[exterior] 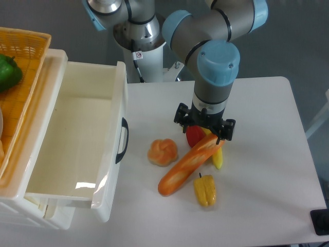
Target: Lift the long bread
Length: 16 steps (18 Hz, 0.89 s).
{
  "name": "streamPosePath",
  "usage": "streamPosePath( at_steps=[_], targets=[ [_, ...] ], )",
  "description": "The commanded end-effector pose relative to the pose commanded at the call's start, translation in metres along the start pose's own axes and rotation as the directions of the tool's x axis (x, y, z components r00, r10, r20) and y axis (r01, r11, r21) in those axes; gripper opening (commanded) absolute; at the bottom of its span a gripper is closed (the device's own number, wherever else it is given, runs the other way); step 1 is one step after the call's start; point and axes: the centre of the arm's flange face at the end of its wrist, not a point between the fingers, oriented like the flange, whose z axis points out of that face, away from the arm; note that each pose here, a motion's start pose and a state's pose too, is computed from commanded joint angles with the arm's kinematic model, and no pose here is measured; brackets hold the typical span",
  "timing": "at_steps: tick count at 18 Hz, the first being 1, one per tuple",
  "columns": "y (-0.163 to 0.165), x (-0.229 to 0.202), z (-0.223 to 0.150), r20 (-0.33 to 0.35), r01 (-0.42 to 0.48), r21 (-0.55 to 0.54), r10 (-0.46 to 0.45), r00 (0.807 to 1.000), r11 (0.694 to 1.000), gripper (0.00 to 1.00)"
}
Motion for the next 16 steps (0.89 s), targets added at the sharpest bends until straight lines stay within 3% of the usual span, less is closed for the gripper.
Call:
streamPosePath(
  at_steps=[6, 11, 16],
  targets=[
    [0.005, 0.006, 0.018, -0.023, -0.034, -0.026, 0.033, 0.999, 0.999, 1.00],
    [0.005, 0.009, 0.031, 0.013, -0.046, -0.065, 0.047, 0.999, 0.997, 1.00],
    [-0.002, 0.004, 0.051, 0.014, 0.060, -0.044, -0.059, 0.998, 0.997, 1.00]
  ],
)
